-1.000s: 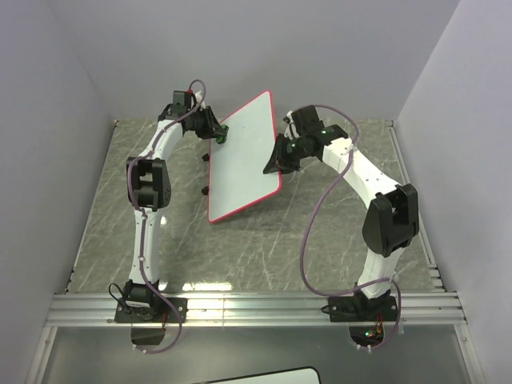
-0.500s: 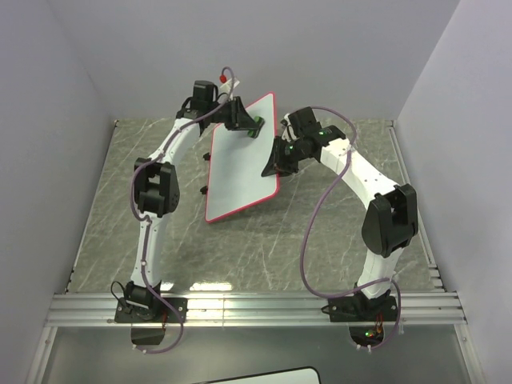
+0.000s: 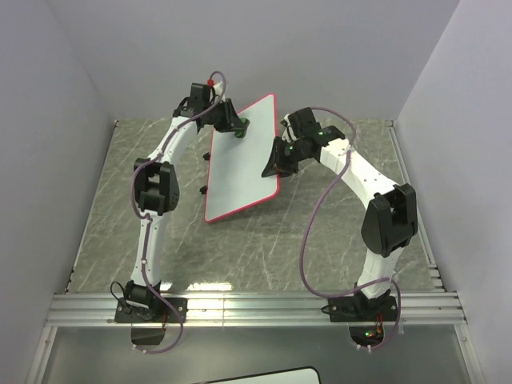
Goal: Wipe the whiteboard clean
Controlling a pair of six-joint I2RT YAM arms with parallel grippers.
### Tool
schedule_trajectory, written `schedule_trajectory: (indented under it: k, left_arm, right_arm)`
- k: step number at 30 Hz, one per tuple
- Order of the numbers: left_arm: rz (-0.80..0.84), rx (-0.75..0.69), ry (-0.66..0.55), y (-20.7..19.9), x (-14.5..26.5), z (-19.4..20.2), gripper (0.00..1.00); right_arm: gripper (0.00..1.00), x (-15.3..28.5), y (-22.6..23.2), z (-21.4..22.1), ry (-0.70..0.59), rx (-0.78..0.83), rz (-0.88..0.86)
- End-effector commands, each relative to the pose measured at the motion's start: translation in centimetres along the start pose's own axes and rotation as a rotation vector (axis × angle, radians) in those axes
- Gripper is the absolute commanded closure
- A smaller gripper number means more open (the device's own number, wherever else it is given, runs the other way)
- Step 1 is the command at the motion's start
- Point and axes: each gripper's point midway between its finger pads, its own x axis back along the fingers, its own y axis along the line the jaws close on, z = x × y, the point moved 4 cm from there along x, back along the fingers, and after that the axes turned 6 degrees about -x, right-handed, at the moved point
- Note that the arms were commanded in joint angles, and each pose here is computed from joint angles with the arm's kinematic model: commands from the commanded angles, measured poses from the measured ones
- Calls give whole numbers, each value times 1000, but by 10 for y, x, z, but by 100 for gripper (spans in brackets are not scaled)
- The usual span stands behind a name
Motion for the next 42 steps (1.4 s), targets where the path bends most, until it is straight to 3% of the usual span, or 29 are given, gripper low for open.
schedule_trajectory:
  k: [1,6,9,18,21,26,29,34,38,42]
  left_arm:
    - [-357,74,192,85,-28,75,100]
    - [-465,14,329,109,-20,110,100]
    - [-388,1,338,96,-19,111,100]
    - [110,-210,291,-46,-3,89,100]
    - [185,-225,320,-69,9,99,100]
    - [160,-270,309,-82,16,94,100]
    - [-19,-260,271,-58,3,79,100]
    - [-340,-84,333,43,-16,101,100]
    - [-476,-75,404,79,-24,127,100]
    - [-506,-109,399,79,-28,127,100]
  right_arm:
    - [100,-43,-16,55,187,199,89]
    - [100,-41,-16,58,189,206,94]
    - [100,-44,-14,58,191,199,88]
    - [100,-43,-5,61,177,219,78]
    - [100,-41,-9,64,176,223,80]
    - [100,-42,-16,73,189,223,76]
    - [100,-42,-18,75,198,227,73]
    - [100,-37,-16,74,195,251,73]
    - [100,-32,-19,78,204,257,85]
    - [100,-33,-23,82,213,249,92]
